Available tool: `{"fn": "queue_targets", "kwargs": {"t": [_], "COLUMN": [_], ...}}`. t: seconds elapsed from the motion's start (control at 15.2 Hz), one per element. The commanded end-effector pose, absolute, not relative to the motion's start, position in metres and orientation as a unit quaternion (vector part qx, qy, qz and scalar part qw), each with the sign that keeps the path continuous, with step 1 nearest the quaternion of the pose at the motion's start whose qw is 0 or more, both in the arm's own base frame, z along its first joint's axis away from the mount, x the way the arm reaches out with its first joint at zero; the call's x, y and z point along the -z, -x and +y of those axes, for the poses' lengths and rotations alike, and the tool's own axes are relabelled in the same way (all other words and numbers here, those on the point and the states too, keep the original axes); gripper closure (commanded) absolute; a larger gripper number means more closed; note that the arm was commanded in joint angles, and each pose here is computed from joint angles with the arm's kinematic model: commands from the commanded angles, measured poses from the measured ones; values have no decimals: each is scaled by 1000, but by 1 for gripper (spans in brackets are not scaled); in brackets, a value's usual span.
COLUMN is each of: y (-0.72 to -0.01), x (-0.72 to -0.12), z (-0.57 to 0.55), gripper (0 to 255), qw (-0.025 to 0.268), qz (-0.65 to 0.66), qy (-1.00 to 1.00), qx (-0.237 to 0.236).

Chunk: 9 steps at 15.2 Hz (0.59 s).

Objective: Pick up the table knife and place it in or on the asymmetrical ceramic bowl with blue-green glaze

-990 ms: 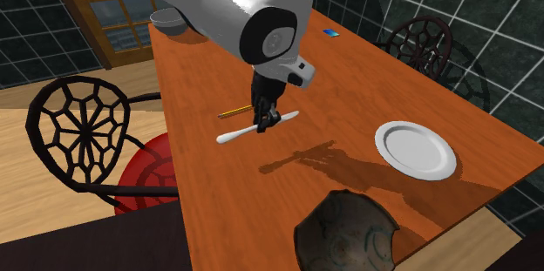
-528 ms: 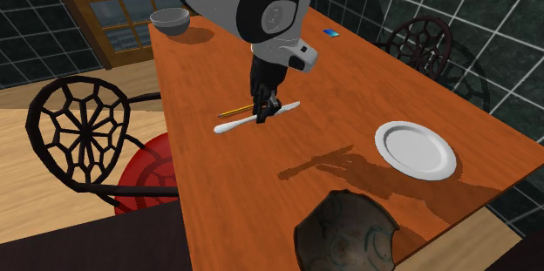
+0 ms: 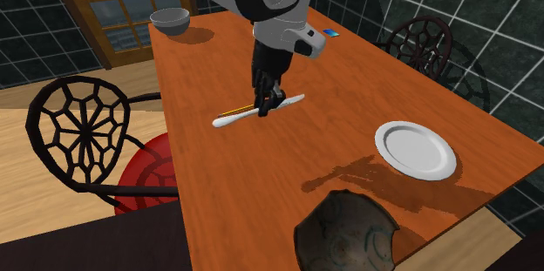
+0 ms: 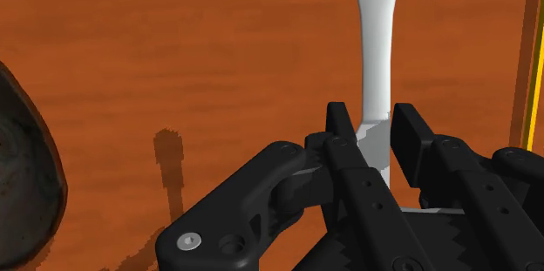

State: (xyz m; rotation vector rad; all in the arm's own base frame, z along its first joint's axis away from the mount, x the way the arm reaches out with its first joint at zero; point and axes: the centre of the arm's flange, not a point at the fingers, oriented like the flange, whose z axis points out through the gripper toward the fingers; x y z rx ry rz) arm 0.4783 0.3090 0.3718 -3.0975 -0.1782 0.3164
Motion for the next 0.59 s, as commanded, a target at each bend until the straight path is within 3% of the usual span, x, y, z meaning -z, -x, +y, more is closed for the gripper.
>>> {"fn": "queue_targets", "kwargs": {"t": [0.0, 0.53], "y": [-486, -514], "x": [-373, -376], "z": [287, 185], "gripper": [255, 255], "qw": [11, 11], "qz": [-57, -57], "qy": [993, 993], "qx": [-102, -102]}}
